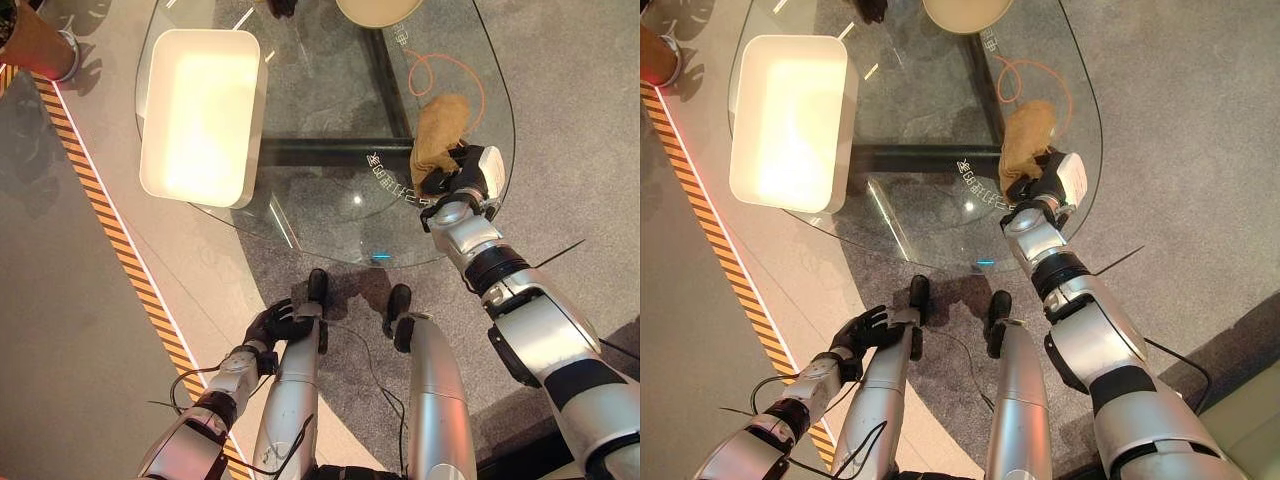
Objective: Wipe the table with a cloth and put it in the basket.
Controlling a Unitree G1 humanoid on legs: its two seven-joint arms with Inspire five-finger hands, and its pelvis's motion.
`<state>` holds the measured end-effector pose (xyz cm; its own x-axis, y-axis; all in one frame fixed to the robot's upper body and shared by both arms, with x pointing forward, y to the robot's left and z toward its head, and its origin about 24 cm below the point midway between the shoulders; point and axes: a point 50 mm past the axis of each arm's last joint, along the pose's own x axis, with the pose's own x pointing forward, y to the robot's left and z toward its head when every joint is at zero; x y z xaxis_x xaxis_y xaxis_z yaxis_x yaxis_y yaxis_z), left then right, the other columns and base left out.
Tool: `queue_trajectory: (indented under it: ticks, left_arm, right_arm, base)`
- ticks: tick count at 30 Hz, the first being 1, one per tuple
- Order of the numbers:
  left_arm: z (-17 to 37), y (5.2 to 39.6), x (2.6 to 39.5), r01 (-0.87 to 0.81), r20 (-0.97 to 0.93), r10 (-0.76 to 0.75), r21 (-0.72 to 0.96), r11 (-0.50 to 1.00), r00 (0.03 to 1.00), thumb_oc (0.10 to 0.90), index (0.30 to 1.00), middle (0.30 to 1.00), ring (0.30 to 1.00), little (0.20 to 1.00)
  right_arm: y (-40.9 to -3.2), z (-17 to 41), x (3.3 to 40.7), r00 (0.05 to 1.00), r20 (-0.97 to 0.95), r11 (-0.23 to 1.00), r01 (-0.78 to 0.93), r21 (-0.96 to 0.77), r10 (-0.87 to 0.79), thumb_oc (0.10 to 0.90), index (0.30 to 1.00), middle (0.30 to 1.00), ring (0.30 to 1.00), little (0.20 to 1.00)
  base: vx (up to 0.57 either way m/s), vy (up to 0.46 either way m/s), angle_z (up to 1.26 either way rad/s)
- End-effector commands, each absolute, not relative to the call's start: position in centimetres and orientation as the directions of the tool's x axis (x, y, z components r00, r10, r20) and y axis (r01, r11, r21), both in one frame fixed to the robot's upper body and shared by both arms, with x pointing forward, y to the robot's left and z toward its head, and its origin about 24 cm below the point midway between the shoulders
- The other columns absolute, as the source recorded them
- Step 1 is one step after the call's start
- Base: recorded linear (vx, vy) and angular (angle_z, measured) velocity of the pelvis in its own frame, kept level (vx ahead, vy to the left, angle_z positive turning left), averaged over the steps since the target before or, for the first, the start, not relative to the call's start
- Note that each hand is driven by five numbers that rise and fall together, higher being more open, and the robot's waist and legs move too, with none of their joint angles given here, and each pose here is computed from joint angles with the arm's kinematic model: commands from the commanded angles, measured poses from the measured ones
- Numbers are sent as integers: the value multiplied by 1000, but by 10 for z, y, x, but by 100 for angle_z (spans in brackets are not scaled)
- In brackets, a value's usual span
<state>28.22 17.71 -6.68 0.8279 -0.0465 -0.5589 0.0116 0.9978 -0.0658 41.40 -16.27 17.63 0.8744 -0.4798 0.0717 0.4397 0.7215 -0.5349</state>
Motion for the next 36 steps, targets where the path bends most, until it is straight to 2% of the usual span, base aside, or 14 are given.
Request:
queue_trajectory:
  ticks: [1,14,36]
  left_arm:
    - [-79,173,268,9,-601,-42,-57,998,798,800,900,900,900,900]
    - [-74,172,274,10,-586,-41,-56,998,809,800,900,900,900,900]
    - [-70,168,278,18,-578,-43,-48,999,815,800,900,900,900,900]
  right_arm:
    - [-106,201,414,964,200,775,262,-575,-178,100,300,300,300,200]
    - [-66,207,402,961,269,719,139,-681,69,100,300,300,300,200]
    - [-22,195,380,889,179,554,-96,-827,421,100,300,300,300,200]
  base:
    - [0,0,0]
    - [-19,0,0]
    - [0,-3,1]
